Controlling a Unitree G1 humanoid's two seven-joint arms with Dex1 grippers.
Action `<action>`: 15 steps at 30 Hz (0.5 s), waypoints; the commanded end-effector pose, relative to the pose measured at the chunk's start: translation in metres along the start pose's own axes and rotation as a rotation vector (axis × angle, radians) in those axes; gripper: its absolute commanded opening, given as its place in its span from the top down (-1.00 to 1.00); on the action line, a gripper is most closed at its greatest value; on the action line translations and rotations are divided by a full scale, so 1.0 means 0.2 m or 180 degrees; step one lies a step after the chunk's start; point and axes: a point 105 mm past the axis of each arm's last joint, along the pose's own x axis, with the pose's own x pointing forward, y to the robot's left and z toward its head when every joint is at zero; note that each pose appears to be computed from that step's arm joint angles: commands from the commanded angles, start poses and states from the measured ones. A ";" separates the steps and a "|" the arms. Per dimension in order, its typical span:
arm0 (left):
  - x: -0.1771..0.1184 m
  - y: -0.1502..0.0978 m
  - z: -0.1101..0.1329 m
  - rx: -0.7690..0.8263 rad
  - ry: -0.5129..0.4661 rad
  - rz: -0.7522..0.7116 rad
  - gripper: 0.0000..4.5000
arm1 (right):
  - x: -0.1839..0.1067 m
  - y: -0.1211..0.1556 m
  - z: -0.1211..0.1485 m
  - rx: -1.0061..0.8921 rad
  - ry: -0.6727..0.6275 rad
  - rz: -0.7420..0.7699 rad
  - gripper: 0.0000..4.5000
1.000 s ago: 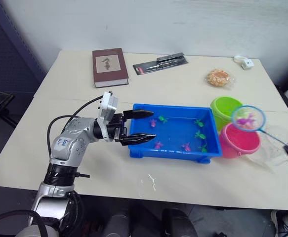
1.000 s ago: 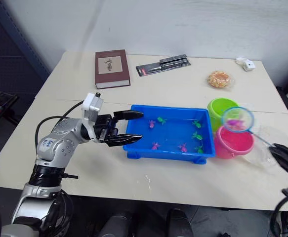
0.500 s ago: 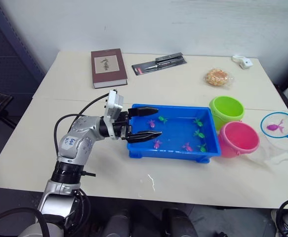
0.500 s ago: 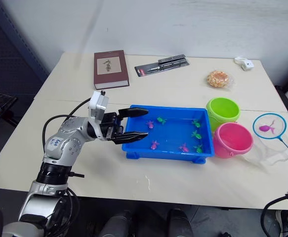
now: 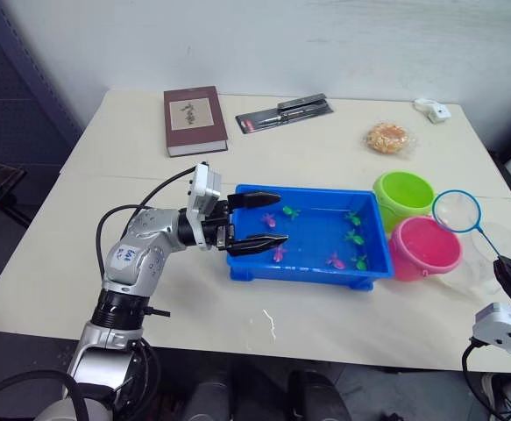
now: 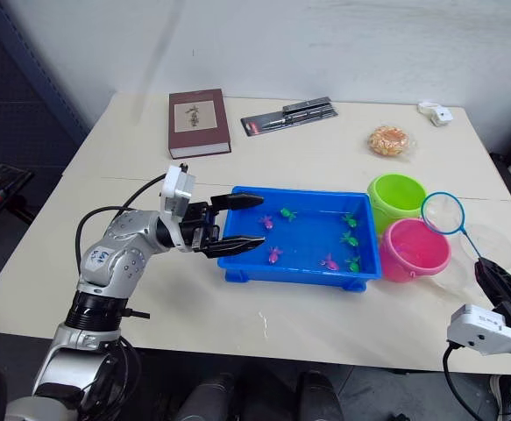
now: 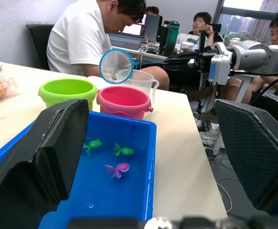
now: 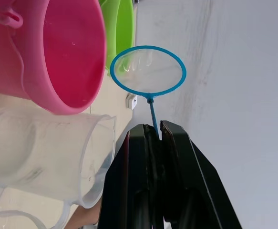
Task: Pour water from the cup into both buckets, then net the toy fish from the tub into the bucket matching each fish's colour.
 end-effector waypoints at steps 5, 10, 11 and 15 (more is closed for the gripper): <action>-0.03 -0.01 0.04 0.0182 0.0041 0.0028 -0.99 | 0.03 -0.25 0.01 0.1084 -0.0245 -0.0562 1.00; -0.19 0.01 -0.03 0.0204 0.0450 0.0080 -0.99 | 0.12 -0.35 0.22 0.1925 -0.0970 0.0253 1.00; -0.21 0.01 -0.04 0.0214 0.0518 0.0078 -0.99 | 0.14 -0.34 0.25 0.2030 -0.1023 0.0465 1.00; -0.25 0.02 -0.05 0.0262 0.0627 0.0095 -0.99 | 0.21 -0.33 0.36 0.1953 -0.1145 0.1027 1.00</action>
